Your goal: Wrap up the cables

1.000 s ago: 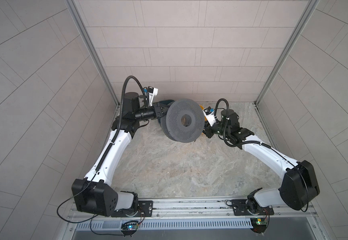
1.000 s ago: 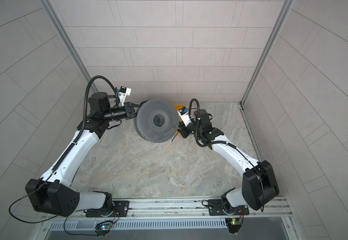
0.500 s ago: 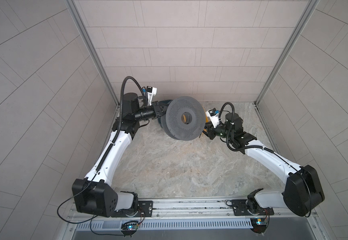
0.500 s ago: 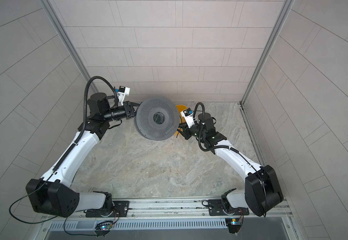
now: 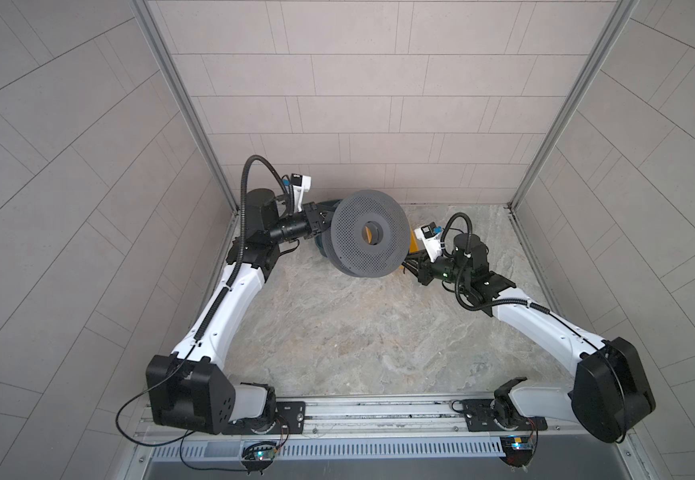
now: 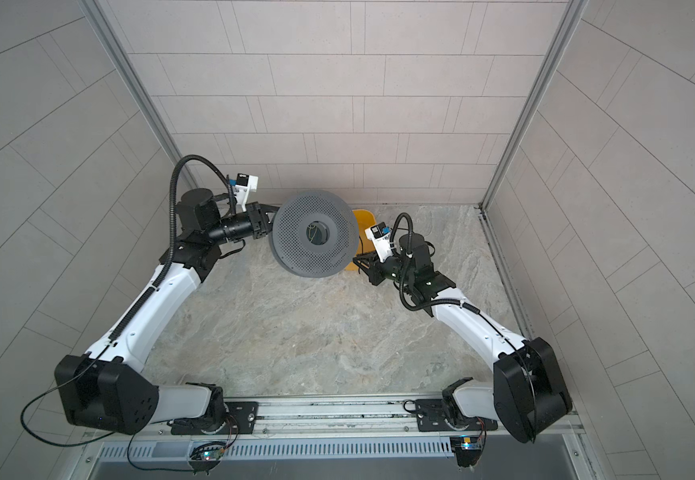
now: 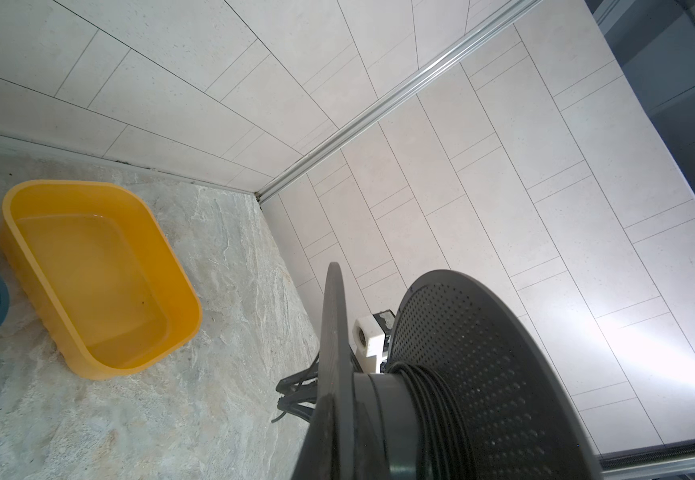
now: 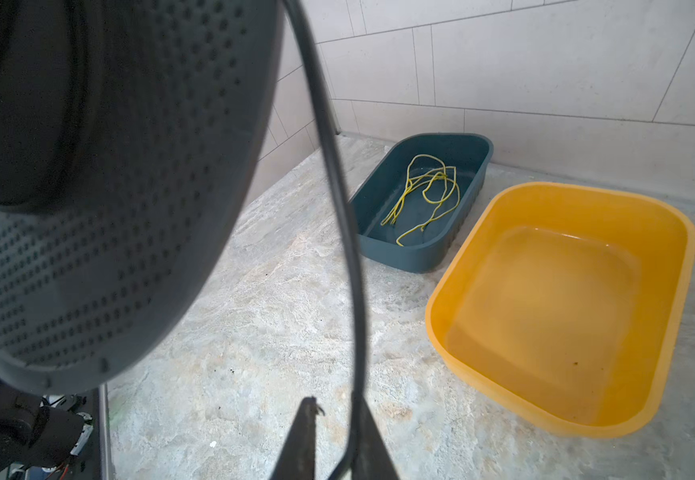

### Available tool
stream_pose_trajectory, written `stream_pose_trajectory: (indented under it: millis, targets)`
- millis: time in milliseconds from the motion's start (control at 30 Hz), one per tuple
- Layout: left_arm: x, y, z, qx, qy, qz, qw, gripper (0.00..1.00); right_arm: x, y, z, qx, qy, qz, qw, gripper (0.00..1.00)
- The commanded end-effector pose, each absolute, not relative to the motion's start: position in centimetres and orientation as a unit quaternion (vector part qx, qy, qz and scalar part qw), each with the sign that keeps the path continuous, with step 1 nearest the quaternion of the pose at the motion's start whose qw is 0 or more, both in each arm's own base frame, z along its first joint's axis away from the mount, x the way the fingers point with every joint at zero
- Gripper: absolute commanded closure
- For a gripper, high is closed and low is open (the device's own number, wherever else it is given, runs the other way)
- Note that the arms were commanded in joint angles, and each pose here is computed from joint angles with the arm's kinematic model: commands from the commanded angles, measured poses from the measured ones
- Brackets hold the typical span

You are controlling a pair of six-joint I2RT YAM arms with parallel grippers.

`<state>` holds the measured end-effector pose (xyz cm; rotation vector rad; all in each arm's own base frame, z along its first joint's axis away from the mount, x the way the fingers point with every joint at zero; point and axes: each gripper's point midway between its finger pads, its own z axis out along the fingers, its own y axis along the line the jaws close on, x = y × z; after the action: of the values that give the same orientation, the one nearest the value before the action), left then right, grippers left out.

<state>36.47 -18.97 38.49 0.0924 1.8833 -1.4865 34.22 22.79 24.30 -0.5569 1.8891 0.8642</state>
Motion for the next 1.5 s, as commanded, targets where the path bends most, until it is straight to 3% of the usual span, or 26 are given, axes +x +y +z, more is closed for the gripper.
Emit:
stream_pose_trajectory:
  millis: [0,67,400,633,1033,1267,1467]
  targets:
    - [36.4,-18.3,41.2,0.036,0.699,-0.584,0.411,1.0,33.9,22.2,26.0,-0.214,0.761,0.357,0.497,0.95]
    - [37.0,-17.9,40.9,0.015,0.693,-0.587,0.419,1.0,33.7,21.9,26.0,-0.205,0.764,0.357,0.496,1.0]
    - [40.1,-15.5,38.0,-0.106,0.676,-0.57,0.455,1.0,31.0,23.0,25.9,-0.198,0.775,0.37,0.473,1.0]
    - [40.5,-16.1,38.4,-0.12,0.647,-0.605,0.448,1.0,29.8,25.8,25.6,-0.224,0.777,0.375,0.453,1.0]
    - [40.4,-17.0,38.0,-0.128,0.631,-0.626,0.44,1.0,29.2,30.3,28.7,-0.203,0.741,0.461,0.444,1.0]
    - [40.4,-17.4,36.6,-0.167,0.637,-0.622,0.423,1.0,28.4,31.5,28.9,-0.258,0.772,0.344,0.467,1.0]
    - [40.0,-17.1,34.6,-0.196,0.688,-0.575,0.396,1.0,28.0,31.7,29.6,-0.322,0.796,0.227,0.459,0.99]
